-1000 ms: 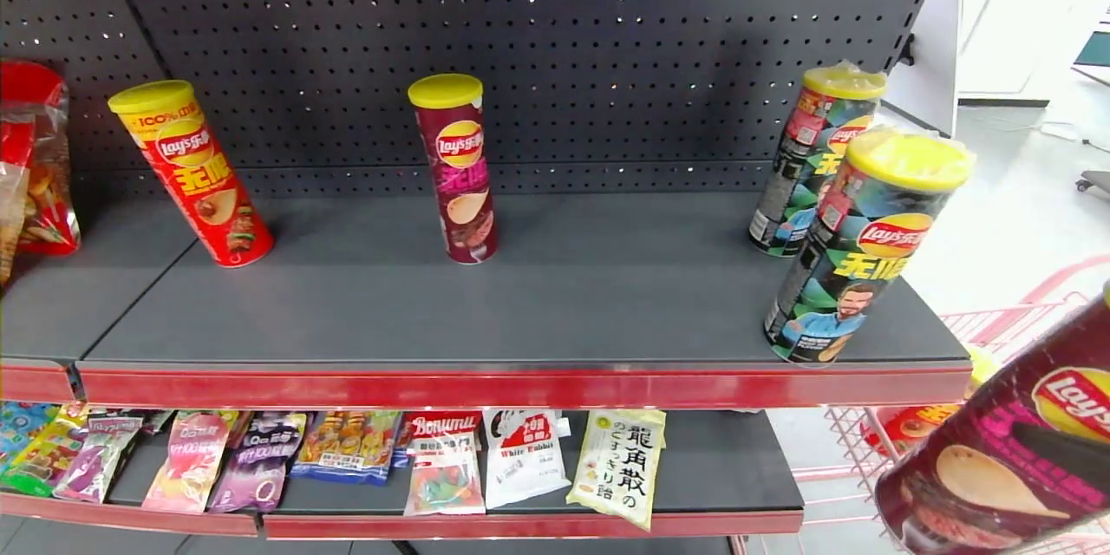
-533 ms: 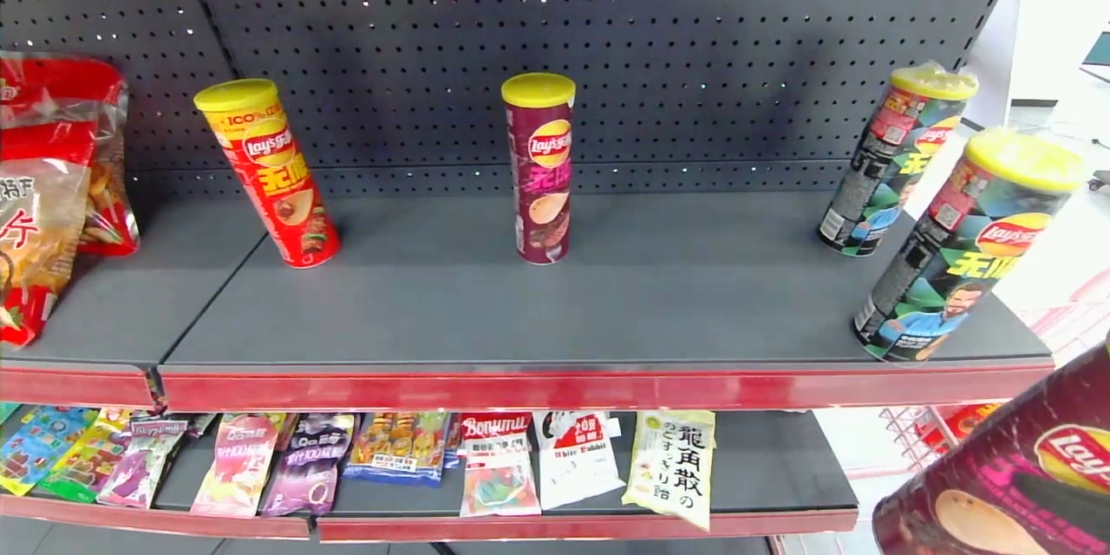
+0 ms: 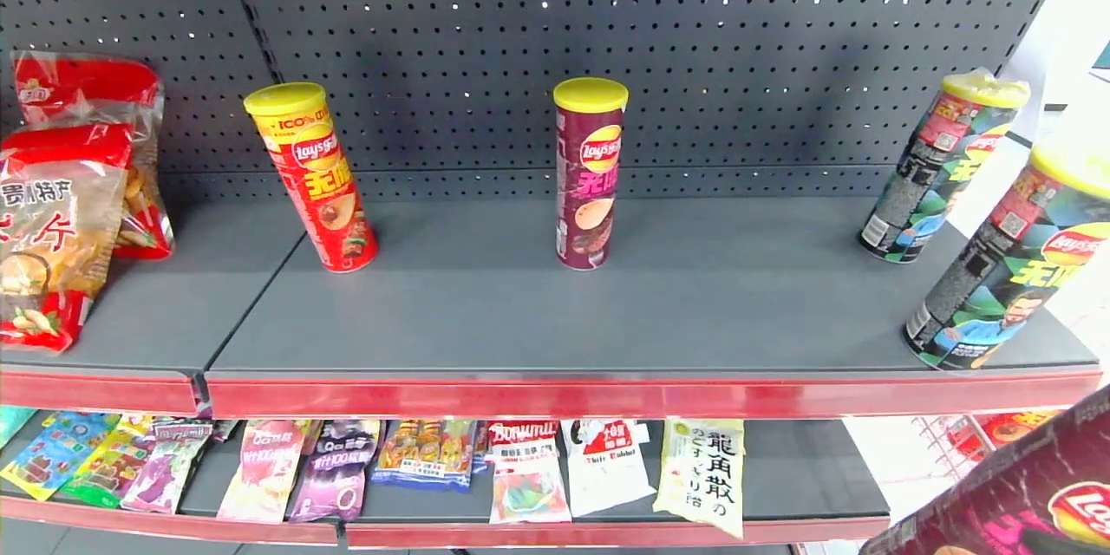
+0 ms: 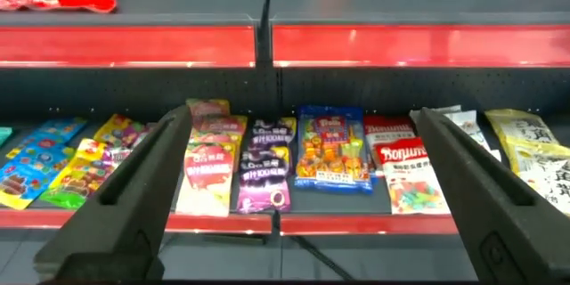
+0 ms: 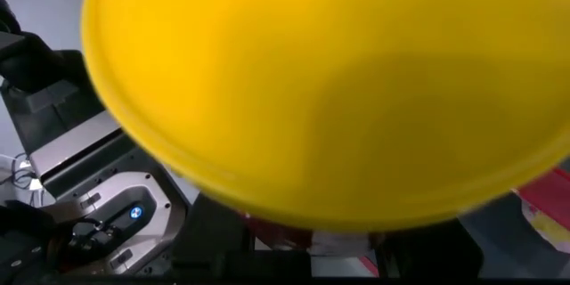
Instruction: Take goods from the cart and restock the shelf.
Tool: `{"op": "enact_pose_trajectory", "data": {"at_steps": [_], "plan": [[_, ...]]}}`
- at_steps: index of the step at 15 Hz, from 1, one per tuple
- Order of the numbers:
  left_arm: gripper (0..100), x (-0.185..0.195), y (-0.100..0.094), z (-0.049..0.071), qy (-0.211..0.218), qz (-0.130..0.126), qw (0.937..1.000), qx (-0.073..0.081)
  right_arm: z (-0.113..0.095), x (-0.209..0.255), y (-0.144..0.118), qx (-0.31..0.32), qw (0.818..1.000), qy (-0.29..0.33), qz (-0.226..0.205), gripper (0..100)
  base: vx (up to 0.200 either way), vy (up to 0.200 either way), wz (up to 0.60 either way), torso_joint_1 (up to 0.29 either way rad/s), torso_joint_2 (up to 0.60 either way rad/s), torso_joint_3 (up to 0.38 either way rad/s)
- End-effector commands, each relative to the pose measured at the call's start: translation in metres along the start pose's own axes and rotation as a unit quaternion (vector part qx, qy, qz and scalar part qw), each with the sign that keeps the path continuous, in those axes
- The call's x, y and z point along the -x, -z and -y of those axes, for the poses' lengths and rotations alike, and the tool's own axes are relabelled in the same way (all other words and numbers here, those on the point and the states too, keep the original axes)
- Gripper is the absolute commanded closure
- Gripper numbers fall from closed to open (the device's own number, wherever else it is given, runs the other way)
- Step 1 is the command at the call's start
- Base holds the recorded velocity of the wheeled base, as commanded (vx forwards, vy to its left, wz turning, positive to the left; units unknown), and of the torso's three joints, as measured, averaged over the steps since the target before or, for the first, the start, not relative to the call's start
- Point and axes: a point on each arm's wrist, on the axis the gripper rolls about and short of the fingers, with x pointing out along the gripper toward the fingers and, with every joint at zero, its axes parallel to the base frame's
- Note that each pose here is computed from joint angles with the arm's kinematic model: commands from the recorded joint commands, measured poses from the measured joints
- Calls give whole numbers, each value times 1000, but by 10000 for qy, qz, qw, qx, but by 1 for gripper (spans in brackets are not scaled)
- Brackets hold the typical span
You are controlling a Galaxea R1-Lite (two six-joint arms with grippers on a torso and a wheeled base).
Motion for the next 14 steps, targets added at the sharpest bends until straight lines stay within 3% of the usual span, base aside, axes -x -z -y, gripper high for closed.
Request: {"op": "enact_pose_trajectory", "data": {"at_steps": [1, 5, 14], "plan": [[0, 0, 0, 0, -2, 2, 10000, -1, 0, 1, 0, 13, 10000, -3, 14, 100, 200, 0, 0, -17, -7, 12], [0, 0, 0, 0, -2, 2, 10000, 7, 0, 0, 0, 4, 10000, -6, -7, 100, 200, 0, 0, 10, 4, -1], [0, -1, 0, 0, 14, -67, 10000, -25, 0, -1, 2, -15, 10000, -57, -43, 100, 0, 0, 0, 0, 0, 0]]}}
